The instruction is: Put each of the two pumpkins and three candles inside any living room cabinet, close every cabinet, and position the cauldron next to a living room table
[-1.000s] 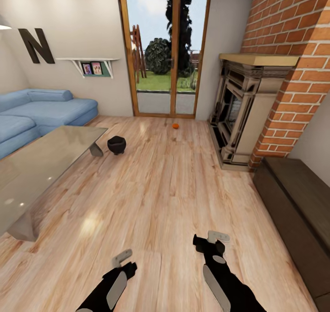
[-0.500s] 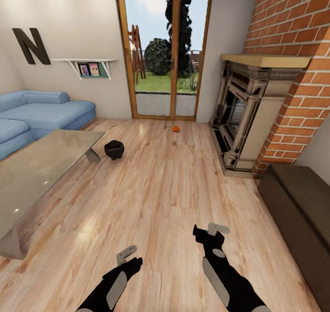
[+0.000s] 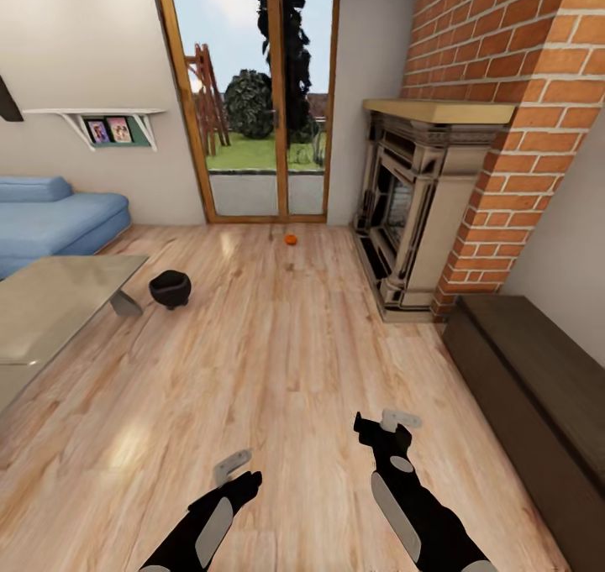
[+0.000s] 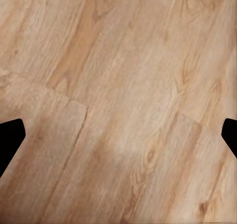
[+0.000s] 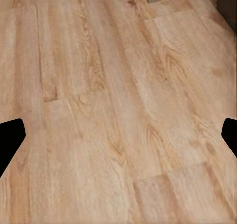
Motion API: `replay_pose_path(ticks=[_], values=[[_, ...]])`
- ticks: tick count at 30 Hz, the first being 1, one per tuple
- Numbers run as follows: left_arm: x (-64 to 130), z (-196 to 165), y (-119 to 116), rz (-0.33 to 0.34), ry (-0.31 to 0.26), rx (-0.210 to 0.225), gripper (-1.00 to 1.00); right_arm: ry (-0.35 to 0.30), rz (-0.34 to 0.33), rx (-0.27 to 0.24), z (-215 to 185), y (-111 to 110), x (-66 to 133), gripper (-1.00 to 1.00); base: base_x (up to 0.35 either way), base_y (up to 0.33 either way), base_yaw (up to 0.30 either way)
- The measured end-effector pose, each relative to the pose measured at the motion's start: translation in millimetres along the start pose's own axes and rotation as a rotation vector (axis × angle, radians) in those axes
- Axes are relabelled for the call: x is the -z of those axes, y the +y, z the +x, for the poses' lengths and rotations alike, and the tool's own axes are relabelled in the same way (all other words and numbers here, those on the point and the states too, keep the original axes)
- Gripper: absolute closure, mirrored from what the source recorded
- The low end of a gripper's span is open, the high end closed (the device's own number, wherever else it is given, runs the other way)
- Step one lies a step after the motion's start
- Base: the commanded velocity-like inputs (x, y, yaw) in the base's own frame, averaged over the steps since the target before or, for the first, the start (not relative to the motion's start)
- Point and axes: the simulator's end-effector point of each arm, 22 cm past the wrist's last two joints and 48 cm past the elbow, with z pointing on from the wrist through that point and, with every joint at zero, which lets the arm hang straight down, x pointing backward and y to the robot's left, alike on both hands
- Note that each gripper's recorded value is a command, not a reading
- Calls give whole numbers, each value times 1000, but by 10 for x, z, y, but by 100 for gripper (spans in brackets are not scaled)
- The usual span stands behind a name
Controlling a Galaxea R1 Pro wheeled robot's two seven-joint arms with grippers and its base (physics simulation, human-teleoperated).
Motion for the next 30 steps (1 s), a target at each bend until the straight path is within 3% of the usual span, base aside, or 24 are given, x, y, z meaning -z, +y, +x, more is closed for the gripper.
replay_pose_path(ticks=[16, 24, 30], values=[[2, 1, 2, 0, 0, 0, -100, -12, -5, -2, -44, 18, 7, -100, 66, 70, -41], [8, -6, -14, 2, -2, 3, -100, -14, -5, -3, -57, 19, 11, -100, 68, 38, -246], [16, -17, -19, 3, -4, 2, -100, -17, -5, -3, -71, 20, 18, -100, 67, 235, -275]])
